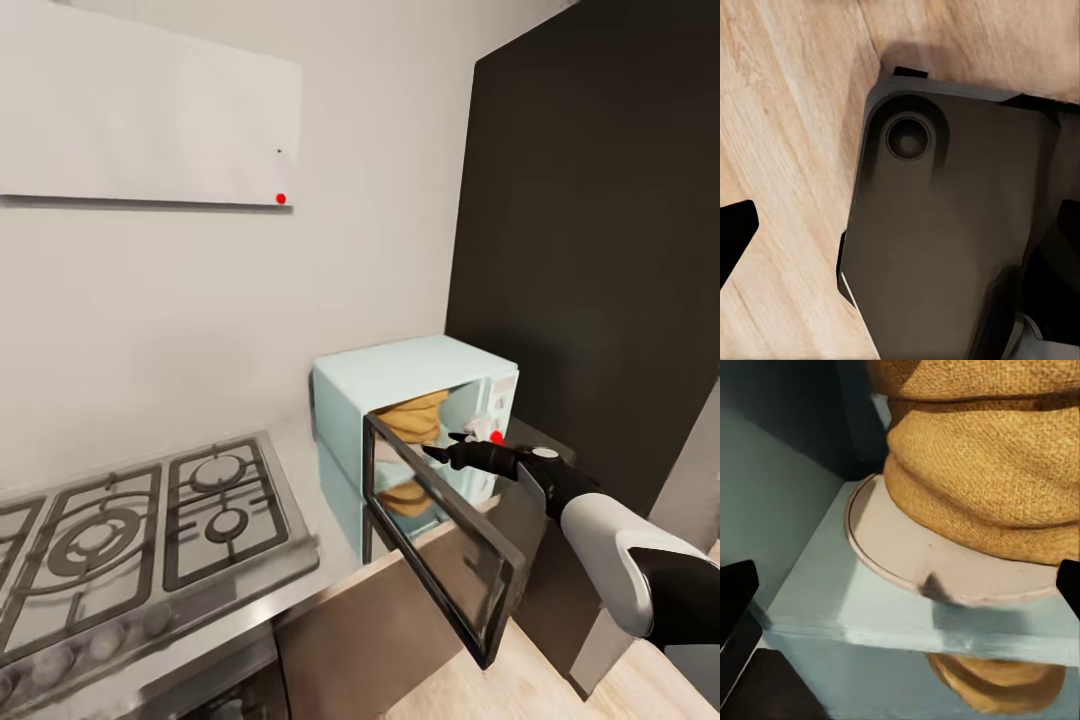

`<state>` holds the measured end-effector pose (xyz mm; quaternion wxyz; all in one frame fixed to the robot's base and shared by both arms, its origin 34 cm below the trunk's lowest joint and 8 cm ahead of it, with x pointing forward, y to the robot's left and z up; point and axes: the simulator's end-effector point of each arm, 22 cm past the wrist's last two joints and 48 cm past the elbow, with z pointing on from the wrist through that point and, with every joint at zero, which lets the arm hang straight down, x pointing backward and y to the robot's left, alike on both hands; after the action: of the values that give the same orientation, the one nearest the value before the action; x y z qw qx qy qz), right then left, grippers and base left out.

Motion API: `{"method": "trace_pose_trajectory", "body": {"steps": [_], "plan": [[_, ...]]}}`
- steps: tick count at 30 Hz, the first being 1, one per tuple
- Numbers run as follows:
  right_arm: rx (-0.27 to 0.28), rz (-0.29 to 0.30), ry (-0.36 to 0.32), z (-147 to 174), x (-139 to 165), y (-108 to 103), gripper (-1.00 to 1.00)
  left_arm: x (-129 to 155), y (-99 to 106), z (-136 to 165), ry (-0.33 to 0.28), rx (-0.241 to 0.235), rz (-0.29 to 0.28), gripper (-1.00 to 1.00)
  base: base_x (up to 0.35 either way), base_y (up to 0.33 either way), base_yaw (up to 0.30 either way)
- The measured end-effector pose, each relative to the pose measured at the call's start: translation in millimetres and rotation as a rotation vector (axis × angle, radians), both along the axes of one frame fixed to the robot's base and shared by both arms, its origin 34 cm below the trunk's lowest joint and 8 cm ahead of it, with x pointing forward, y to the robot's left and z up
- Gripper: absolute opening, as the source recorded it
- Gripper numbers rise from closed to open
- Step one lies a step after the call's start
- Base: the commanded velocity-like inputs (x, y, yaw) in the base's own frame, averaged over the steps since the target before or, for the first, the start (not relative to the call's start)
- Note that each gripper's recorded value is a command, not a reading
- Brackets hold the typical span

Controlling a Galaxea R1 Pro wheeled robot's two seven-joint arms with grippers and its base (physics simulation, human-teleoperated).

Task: In the kitchen, take the popcorn bag from the countertop, put it into the microwave, and heat it until the popcorn is cooked so the cooked popcorn ends up inside the bag.

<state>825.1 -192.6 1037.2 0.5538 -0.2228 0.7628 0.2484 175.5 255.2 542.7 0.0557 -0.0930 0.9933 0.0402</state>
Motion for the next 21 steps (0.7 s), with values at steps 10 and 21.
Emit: {"method": "trace_pose_trajectory", "body": {"steps": [10, 21], "plan": [[-0.006, -0.015, -0.012, 4, 3, -4, 1.0, 0, 0, 0, 0.0, 0.0, 0.0, 1.0, -0.344, 0.0, 0.0], [-0.069, -0.213, 0.153, -67, -9, -87, 1.0, -2, 0, 0, 0.003, 0.0, 0.001, 1.0, -0.344, 0.0, 0.0]]}}
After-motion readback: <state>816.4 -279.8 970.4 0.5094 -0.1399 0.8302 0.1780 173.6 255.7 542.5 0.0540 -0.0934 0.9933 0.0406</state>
